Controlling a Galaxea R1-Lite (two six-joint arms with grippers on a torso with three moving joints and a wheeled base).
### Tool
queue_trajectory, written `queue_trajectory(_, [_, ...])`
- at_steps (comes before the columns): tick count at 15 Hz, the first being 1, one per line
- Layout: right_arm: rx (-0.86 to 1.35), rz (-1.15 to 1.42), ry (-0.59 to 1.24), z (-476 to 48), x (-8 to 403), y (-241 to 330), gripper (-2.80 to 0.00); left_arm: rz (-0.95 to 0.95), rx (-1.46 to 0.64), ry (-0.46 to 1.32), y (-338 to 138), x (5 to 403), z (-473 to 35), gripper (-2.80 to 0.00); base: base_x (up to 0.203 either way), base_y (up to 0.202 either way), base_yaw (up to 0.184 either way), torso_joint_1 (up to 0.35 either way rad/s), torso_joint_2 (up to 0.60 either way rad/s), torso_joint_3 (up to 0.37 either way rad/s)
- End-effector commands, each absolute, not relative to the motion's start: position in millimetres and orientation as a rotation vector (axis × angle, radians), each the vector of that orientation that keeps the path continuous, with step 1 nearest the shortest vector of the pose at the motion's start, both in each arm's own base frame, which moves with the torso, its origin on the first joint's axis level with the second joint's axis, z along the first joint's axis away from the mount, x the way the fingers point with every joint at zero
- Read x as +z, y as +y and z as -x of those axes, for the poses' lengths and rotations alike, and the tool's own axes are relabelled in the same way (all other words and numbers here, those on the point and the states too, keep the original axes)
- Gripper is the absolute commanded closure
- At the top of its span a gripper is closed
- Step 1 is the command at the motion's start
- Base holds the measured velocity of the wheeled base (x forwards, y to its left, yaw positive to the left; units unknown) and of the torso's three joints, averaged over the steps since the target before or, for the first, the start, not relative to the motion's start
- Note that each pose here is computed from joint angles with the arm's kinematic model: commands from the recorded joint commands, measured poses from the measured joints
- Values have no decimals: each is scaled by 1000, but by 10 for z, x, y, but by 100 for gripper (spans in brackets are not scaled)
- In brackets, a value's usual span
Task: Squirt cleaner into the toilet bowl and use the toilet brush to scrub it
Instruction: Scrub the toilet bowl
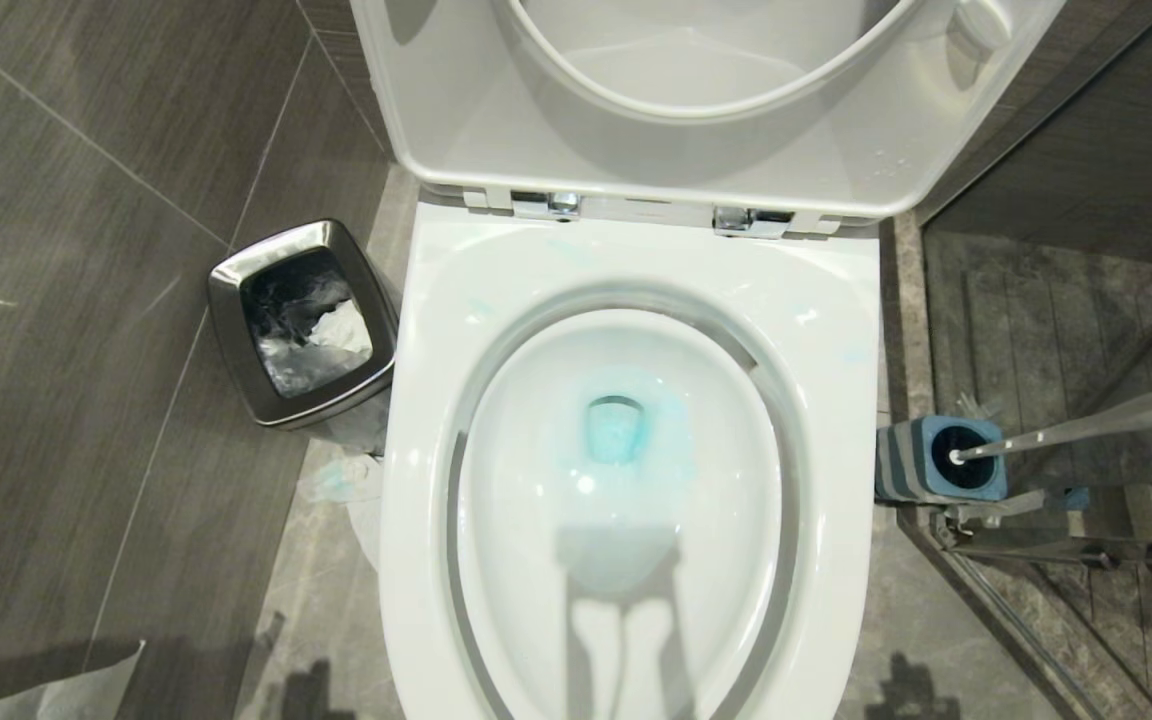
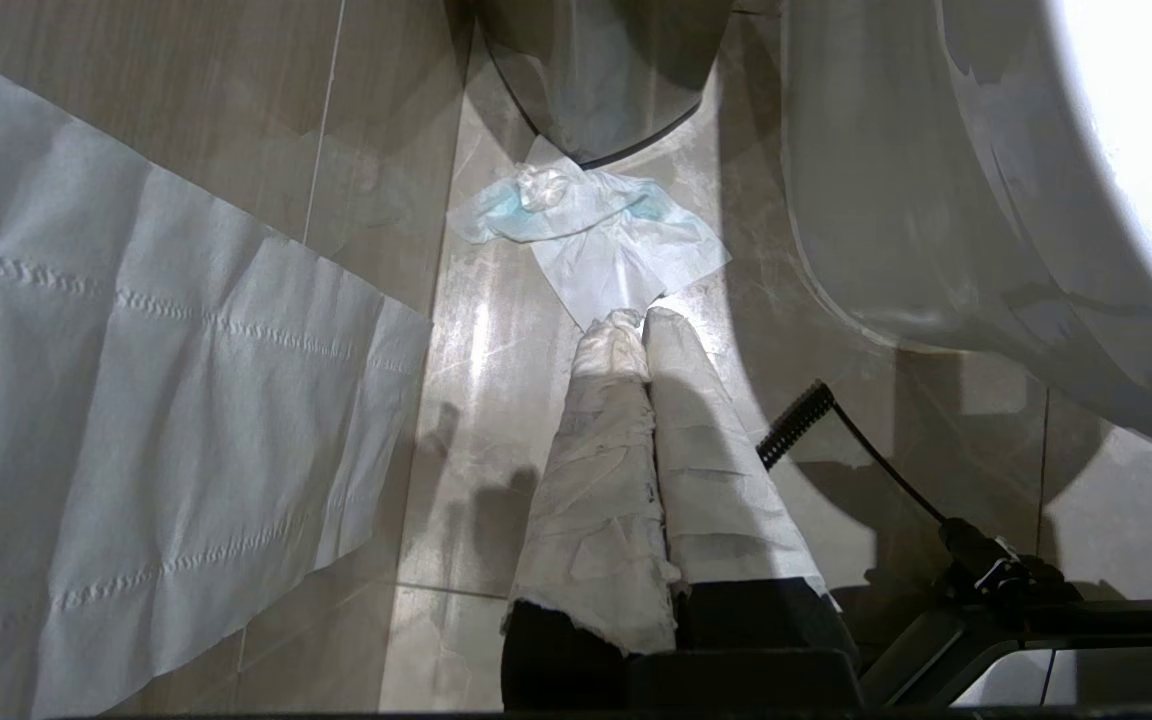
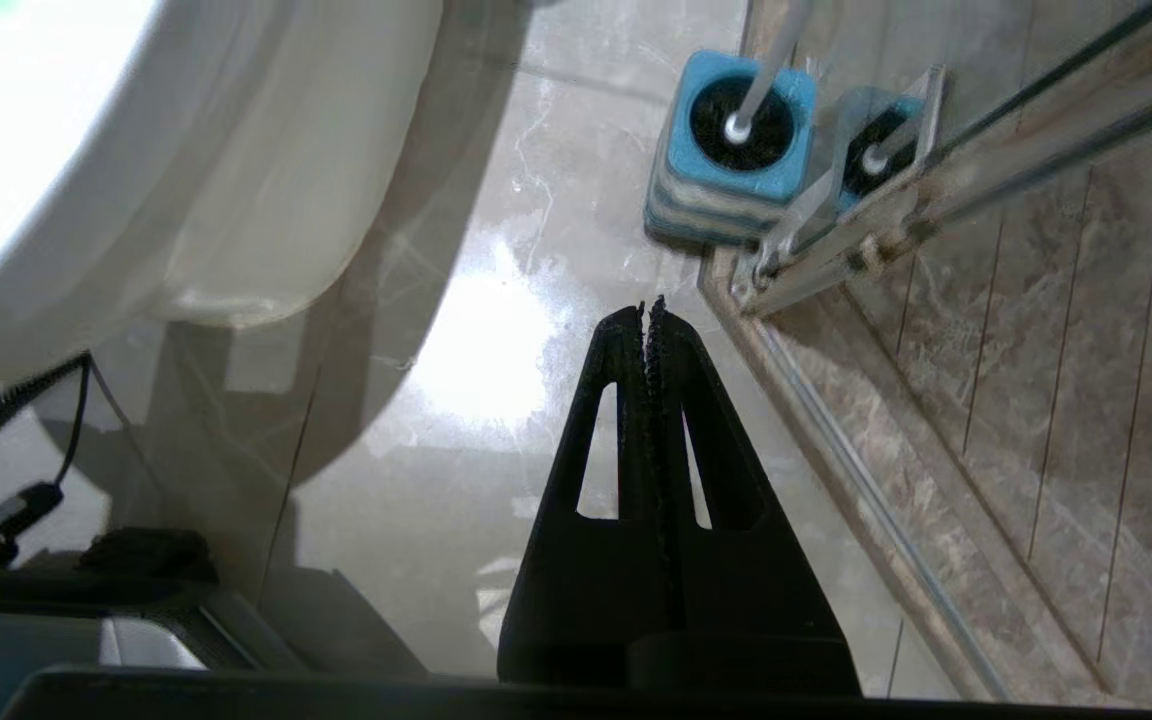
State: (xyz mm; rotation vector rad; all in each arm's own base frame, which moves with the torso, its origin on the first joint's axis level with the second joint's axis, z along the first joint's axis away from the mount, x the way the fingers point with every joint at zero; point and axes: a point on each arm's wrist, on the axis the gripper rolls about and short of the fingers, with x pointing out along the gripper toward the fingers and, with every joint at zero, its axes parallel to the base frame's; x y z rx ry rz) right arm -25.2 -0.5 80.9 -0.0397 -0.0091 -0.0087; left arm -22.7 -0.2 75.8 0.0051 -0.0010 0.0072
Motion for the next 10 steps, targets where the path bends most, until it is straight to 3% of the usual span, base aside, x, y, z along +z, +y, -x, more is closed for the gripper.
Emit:
queue_trajectory(1, [-9,39,-27,307,944,-6,0,-6,8,-2,-2,758,227,0,0,0,0,0,0,0])
queue_trajectory(5, [-32,39,11,387,1336,-12,0,-6,8,-2,-2,758,227,0,0,0,0,0,0,0])
queue_trajectory(10, [-164,45,56,179,2169,-40,0,-5,8,-2,-2,758,227,0,0,0,0,0,0,0])
